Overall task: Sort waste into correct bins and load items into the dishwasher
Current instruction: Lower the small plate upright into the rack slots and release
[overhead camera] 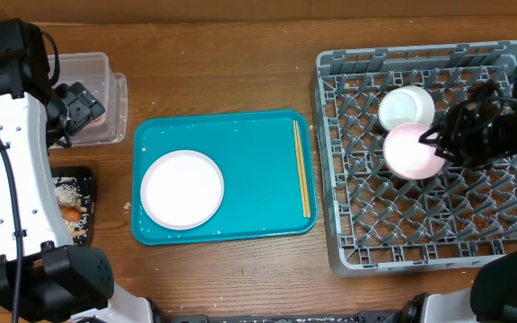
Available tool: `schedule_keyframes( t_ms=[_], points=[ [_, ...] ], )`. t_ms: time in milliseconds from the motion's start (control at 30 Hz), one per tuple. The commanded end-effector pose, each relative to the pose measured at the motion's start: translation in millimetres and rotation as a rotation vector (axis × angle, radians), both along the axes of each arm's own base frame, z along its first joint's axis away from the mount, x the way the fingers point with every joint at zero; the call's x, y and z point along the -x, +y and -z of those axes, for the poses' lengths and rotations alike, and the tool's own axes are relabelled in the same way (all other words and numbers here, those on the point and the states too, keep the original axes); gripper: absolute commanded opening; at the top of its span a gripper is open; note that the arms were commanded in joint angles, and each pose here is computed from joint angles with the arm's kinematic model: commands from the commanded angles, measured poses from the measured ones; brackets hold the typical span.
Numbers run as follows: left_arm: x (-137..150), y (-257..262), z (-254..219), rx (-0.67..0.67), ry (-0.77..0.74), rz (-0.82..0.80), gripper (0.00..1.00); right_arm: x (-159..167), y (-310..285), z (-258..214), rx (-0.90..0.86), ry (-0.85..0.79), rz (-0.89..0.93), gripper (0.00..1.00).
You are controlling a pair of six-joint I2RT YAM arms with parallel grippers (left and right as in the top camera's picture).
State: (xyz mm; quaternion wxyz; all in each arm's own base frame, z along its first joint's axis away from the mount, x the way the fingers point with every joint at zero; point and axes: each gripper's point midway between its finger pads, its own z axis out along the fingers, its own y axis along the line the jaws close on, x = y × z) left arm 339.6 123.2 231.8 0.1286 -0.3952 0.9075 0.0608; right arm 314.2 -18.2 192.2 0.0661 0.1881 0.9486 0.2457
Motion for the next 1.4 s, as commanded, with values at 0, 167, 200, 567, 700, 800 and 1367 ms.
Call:
schedule_keyframes(
  t_ms=[0,167,200,567,700,800,1367],
  points=[
    [0.8,0.7,-9.8,-0.011,-0.026,0.002,1.0,-3.3,7.1,0.7,0.131,0.005,-0.043,0.52],
    [0.8,0.7,-9.8,-0.011,-0.026,0.002,1.0,-9.0,17.3,10.7,0.319,0.052,-0.003,0.5],
    [0.8,0.7,-9.8,-0.011,-0.026,0.002,1.0,-10.9,22.6,10.6,0.328,0.044,-0.015,0.5],
    [0.8,0.7,-9.8,-0.011,-0.026,0.001,1.0,-27.6,48.7,21.8,0.493,0.028,0.022,0.47],
    [0.8,0.7,-9.8,-0.011,-0.026,0.002,1.0,-37.2,47.7,39.0,0.521,0.057,0.037,0.47],
    [0.8,0.7,-9.8,-0.011,-0.026,0.002,1.0,-43.7,48.1,52.9,0.523,0.083,0.05,0.46],
    [0.8,0.7,-9.8,-0.011,-0.026,0.002,1.0,-50.8,48.8,60.9,0.52,0.086,0.071,0.04]
  ],
)
